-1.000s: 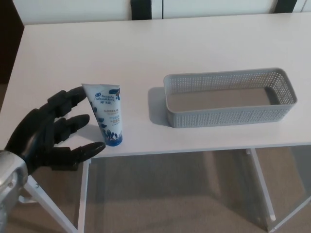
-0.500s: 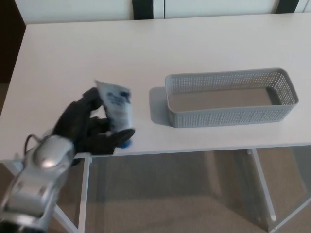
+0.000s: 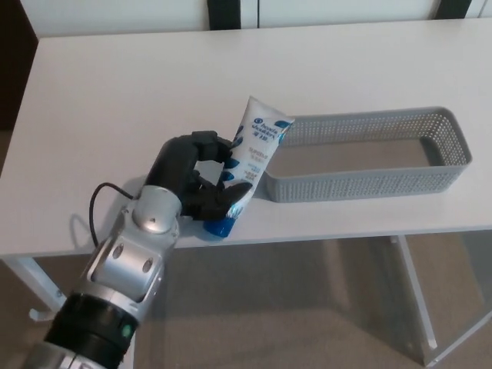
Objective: The robot walks towards a table in front, picks a shampoo with left hand and puts it in a small grey container
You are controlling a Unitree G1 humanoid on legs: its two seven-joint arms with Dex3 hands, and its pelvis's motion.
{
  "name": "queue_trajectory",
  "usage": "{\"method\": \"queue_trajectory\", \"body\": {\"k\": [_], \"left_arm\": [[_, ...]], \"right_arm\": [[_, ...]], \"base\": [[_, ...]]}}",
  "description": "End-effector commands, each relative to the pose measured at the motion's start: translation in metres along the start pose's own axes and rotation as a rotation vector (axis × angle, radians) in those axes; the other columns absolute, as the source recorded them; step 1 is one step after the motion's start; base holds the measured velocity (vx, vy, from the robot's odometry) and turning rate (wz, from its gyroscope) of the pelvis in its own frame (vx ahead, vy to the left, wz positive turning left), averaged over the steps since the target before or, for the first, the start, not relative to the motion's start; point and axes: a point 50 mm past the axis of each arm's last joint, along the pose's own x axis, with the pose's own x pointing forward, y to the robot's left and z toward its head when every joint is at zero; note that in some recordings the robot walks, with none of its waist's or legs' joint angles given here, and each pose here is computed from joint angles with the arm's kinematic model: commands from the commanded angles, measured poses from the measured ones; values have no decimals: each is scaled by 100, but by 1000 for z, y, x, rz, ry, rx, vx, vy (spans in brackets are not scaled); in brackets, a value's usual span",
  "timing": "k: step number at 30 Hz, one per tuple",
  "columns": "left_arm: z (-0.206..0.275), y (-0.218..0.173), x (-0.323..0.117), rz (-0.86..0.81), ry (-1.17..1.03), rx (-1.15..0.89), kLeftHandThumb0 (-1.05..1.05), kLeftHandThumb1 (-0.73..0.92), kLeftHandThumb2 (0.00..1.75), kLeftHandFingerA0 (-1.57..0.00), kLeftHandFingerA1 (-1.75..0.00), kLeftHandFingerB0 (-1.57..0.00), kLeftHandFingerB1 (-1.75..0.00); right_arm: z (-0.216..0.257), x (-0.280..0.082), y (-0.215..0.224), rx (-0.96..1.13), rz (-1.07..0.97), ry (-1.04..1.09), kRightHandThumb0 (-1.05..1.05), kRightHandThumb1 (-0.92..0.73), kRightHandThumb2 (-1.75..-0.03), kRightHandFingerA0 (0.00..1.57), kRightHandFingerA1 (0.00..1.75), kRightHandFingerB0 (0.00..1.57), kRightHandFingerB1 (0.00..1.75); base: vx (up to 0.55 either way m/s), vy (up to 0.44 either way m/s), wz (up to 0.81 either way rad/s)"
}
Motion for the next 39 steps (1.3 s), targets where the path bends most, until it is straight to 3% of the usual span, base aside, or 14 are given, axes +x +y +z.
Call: {"method": "queue_trajectory", "body": {"k": [1,8,11,13,15,18,20,22,23,29,30,36,38,39], "left_arm": [[-4,15,-10,83,-54,8,2,79,69,-94,-134,-81,-92],[25,38,-20,146,-142,-30,-7,82,66,-94,-136,-80,-81],[59,56,-27,193,-274,-18,-10,79,71,-98,-150,-80,-106],[75,62,-31,210,-324,-2,-11,81,69,-99,-142,-80,-100],[102,69,-37,243,-425,79,-13,77,63,-103,-106,-87,-69],[130,66,-40,268,-522,254,-14,80,64,-95,-139,-78,-106],[143,61,-41,269,-566,371,-11,75,69,-96,-136,-77,-114],[153,53,-38,252,-598,456,-22,77,60,-78,-167,-67,-139],[164,44,-34,233,-595,495,-22,74,61,-73,-164,-71,-114],[203,4,-16,156,-594,545,-19,74,62,-76,-163,-67,-129],[206,-8,-13,132,-586,546,-18,69,62,-76,-155,-75,-103],[208,-40,0,70,-562,571,-24,64,65,-89,-159,-82,-111],[204,-49,2,61,-551,587,-25,62,66,-89,-157,-85,-100],[204,-52,3,56,-546,584,-20,67,59,-83,-156,-83,-71]], "right_arm": [[-2,-1,-1,2,1,11,-31,-65,-58,73,51,57,43],[-5,-2,-1,-18,8,27,-28,-67,-59,70,50,56,43],[-4,-2,-3,-21,3,22,-28,-68,-59,71,51,56,43],[-2,-1,-5,-26,1,20,-29,-68,-60,70,51,56,43],[1,-1,-8,-17,-2,15,-28,-67,-59,69,51,56,43],[2,0,-10,-22,-5,20,-30,-65,-58,69,51,56,43],[3,1,-11,-31,-7,23,-32,-65,-58,69,50,56,43],[0,-1,-10,-32,-8,28,-30,-65,-58,70,50,57,43],[-2,-1,-8,-32,-3,30,-31,-66,-58,69,50,57,43],[6,4,-9,4,-18,26,-32,-65,-58,70,49,55,42],[8,4,-8,-3,-15,17,-30,-66,-59,67,49,55,42],[19,7,-8,-30,-10,-12,-30,-67,-58,69,48,57,41],[21,9,-7,-25,-11,-7,-30,-67,-59,69,48,57,42],[23,10,-7,-48,-26,-15,-32,-64,-58,75,49,58,42]], "base": [[0,0,0],[0,0,0],[0,0,0],[0,0,0],[0,0,0],[0,0,0],[0,0,0],[0,0,0],[0,0,0],[0,0,0],[0,0,0],[0,0,0],[0,0,0],[0,0,0]]}}
